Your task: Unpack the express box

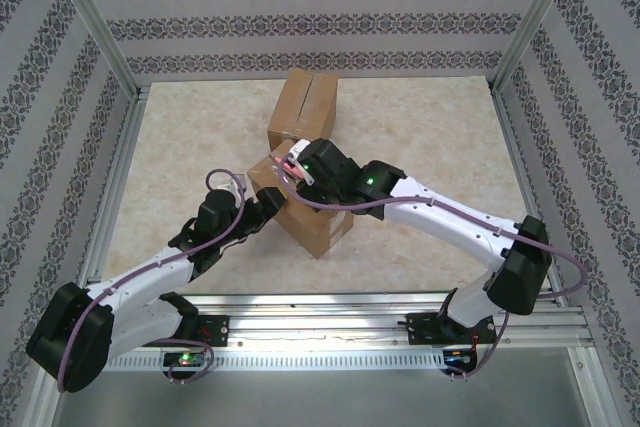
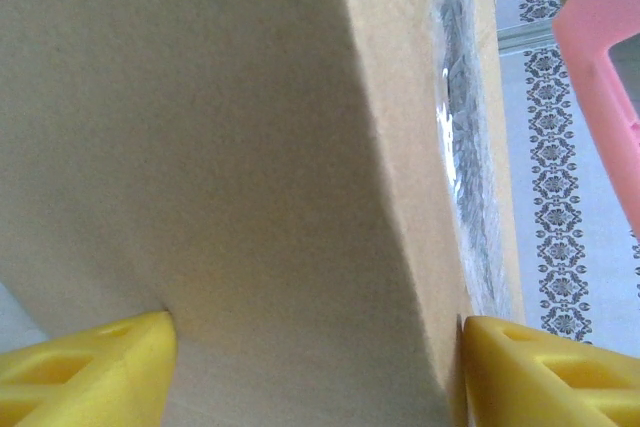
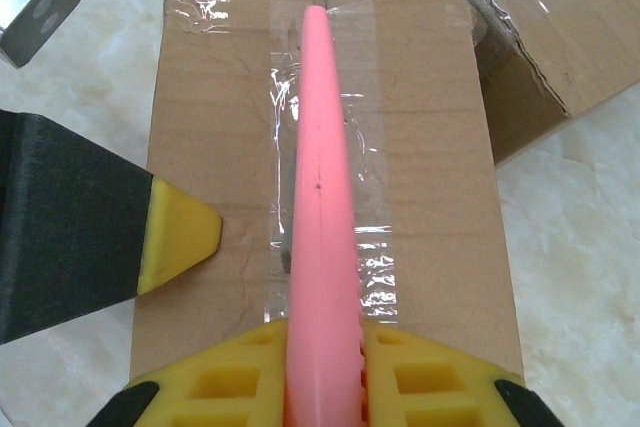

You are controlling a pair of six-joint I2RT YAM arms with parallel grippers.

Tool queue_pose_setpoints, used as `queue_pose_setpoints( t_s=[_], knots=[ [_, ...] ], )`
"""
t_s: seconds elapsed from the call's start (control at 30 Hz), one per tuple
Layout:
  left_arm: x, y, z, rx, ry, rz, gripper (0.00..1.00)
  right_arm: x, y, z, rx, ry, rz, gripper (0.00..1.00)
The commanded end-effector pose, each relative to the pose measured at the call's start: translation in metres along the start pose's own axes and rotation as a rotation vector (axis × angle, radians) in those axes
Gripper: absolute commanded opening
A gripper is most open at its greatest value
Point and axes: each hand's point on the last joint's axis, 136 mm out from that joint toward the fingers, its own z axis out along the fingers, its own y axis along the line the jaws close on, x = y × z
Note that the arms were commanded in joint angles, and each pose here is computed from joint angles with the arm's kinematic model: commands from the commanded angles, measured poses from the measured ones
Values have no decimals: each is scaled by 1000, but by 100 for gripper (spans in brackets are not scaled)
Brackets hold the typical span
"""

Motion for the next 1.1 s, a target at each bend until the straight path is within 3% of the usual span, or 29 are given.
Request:
queue_pose_setpoints(
  t_s=[0.0, 1.07],
  knots=[
    [3, 33, -1, -106, -8, -30, 74, -15, 5, -2, -4, -39, 11, 0],
    [4, 36, -1, -105, -10, -32, 74, -5, 0, 4, 30, -4, 15, 0]
  ],
)
